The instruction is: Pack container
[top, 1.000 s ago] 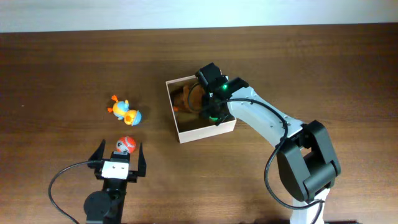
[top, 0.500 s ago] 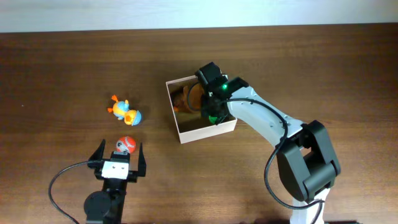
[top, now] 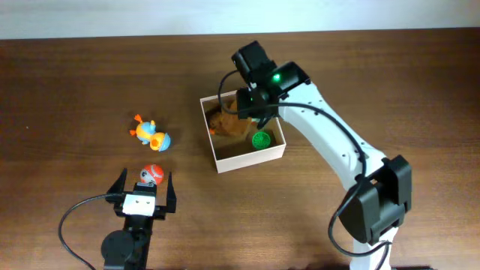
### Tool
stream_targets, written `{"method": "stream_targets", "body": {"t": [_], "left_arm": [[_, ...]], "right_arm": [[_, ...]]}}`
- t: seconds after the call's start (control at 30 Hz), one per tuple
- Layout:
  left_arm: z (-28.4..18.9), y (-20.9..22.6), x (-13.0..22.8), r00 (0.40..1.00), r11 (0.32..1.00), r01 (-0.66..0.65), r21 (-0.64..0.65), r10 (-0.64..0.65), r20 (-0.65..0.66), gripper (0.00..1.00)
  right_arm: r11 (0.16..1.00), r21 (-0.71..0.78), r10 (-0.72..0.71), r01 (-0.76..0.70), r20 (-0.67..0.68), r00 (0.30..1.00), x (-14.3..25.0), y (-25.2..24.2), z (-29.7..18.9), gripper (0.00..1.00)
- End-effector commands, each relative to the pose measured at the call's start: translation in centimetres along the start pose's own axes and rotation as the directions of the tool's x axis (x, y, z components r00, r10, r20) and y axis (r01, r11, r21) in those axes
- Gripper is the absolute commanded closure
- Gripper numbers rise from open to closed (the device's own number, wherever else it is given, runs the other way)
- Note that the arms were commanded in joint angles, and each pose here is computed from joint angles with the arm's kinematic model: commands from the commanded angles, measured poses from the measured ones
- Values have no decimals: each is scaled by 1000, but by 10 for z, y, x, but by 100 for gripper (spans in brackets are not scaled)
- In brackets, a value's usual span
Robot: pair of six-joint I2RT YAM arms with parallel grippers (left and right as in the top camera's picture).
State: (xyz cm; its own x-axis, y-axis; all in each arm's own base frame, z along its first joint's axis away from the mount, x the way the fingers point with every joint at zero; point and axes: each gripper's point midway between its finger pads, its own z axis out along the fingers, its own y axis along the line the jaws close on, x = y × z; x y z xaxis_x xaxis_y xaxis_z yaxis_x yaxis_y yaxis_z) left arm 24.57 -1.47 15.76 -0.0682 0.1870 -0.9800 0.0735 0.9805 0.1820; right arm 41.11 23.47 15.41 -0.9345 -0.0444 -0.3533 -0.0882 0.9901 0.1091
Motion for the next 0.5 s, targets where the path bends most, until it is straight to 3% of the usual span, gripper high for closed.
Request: {"method": "stream_targets", "body": {"t": [0.0,0.3,0.47], "left_arm": [[0,0,1,1000,1000,-12,3,12,2,1],[0,0,1,1000,1000,-12,3,12,2,1],[0,0,1,1000,1000,-12,3,12,2,1]], "right_arm": [[995,77,60,-63,33,998,-11,-27,-14,43],[958,191,224,-215,-29,974,-8,-107,-14,44],[942,235,268,-239,-97,959,13,-130,5,44]]}}
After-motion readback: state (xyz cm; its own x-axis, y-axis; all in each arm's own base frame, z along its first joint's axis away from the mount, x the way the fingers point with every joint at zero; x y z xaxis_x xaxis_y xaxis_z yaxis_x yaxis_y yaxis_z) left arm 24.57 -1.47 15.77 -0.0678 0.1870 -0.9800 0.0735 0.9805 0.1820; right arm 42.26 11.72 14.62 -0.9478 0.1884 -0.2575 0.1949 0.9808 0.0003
